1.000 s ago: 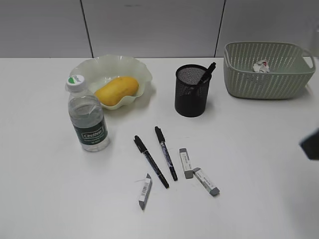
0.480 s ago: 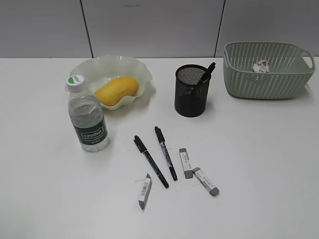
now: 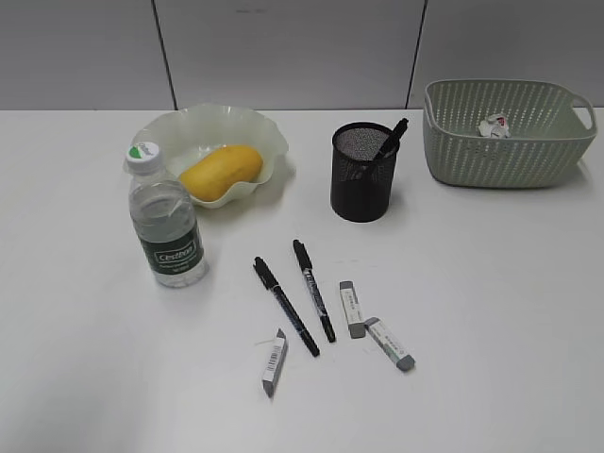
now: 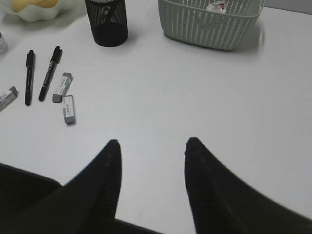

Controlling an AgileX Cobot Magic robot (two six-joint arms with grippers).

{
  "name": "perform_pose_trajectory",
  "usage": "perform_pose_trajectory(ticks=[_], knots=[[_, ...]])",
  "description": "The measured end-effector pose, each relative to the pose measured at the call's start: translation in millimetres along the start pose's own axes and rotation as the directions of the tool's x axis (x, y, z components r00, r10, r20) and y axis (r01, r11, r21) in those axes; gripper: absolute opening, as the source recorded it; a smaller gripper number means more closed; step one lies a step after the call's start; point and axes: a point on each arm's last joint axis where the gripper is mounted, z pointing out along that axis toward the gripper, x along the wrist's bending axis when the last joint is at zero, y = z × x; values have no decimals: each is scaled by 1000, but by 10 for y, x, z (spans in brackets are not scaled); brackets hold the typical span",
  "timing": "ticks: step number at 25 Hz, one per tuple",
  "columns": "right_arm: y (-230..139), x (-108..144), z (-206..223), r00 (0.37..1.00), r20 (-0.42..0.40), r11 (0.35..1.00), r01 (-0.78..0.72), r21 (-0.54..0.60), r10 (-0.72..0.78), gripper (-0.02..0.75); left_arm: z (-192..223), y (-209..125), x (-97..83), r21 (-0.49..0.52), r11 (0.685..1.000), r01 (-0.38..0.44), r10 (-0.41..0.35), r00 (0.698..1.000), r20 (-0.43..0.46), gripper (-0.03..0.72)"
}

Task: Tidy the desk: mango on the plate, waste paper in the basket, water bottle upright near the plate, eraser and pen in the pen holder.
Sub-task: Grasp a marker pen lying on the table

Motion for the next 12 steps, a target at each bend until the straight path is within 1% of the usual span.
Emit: perform_pose_trajectory(ticks=[4, 7, 9, 11, 12], knots=[[-29, -13, -57, 1000, -3, 999, -7, -42, 7, 351, 277, 37, 7, 98, 995, 38, -45, 996, 73, 267], [-32, -15, -62, 1000, -3, 999, -7, -45, 7, 351, 491, 43, -78, 167, 986, 22, -50, 985, 164, 267], [-31, -16, -61, 1000, -2, 999, -6, -46, 6, 347, 700, 46, -207, 213, 977, -21, -33, 969, 247, 263], [-32, -16, -59, 1000, -2, 999, -6, -46, 6, 340, 877, 43, -383, 225, 971, -75, -1, 948, 318, 256], [-32, -16, -60, 1000, -1, 999, -6, -46, 6, 338, 977, 34, -505, 229, 968, -100, 12, 935, 355, 249]])
